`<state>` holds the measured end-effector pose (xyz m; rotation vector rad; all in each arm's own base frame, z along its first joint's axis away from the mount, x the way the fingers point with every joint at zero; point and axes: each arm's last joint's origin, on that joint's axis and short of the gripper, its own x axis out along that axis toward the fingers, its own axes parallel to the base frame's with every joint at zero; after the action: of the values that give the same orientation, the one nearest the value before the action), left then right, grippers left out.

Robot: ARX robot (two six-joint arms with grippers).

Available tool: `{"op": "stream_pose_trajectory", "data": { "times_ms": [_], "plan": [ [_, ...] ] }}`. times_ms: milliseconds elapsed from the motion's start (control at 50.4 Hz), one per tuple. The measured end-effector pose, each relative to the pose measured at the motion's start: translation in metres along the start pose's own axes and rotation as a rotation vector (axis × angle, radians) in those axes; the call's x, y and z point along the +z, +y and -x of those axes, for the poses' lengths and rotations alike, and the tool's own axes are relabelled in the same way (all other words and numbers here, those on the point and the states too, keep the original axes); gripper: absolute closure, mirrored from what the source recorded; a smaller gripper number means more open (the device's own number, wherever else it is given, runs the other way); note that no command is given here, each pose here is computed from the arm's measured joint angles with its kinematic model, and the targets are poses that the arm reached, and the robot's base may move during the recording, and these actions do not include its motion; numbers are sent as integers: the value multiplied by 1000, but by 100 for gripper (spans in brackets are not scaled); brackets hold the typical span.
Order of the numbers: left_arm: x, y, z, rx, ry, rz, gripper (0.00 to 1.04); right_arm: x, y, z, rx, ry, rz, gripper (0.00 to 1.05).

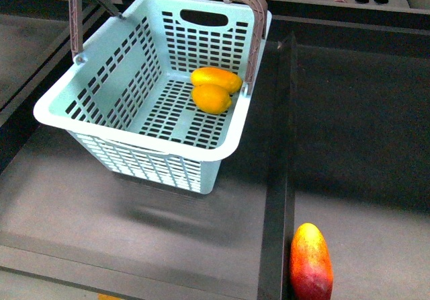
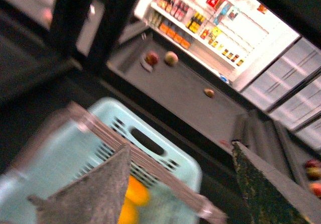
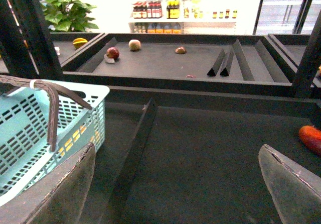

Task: Pick lemon and mango into basket

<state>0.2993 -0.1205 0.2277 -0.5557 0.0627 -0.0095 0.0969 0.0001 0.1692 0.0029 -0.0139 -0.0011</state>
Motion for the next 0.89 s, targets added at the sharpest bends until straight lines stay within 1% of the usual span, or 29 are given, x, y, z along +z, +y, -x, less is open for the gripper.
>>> {"op": "stream_pose_trajectory", "data": {
  "times_ms": [59,99,119,139,198,238,258,476,694,753,833,892],
  "plan": [
    [8,19,16,-9,-64,-206,56,0,0,0,1,0,0,9],
    [11,30,26,0,-82,-296,63,0,0,0,2,0,0,9],
    [11,38,33,1,-83,-362,69,0,0,0,3,0,0,9],
    [11,43,38,3,-80,-393,72,0,0,0,3,0,0,9],
    [6,61,55,4,-56,-483,88,0,0,0,3,0,0,9],
    [5,70,65,0,-47,-510,99,0,0,0,2,0,0,9],
    [5,74,69,-1,-46,-516,102,0,0,0,2,0,0,9],
    [5,107,112,9,-53,-539,101,0,0,0,2,0,0,9],
    [4,123,139,9,-52,-542,101,0,0,0,2,0,0,9],
    [3,129,143,-15,-59,-545,101,0,0,0,2,0,0,9],
    [0,137,149,16,-53,-544,101,0,0,0,2,0,0,9],
    [-2,137,153,7,-46,-545,101,0,0,0,2,0,0,9]
  ]
}}
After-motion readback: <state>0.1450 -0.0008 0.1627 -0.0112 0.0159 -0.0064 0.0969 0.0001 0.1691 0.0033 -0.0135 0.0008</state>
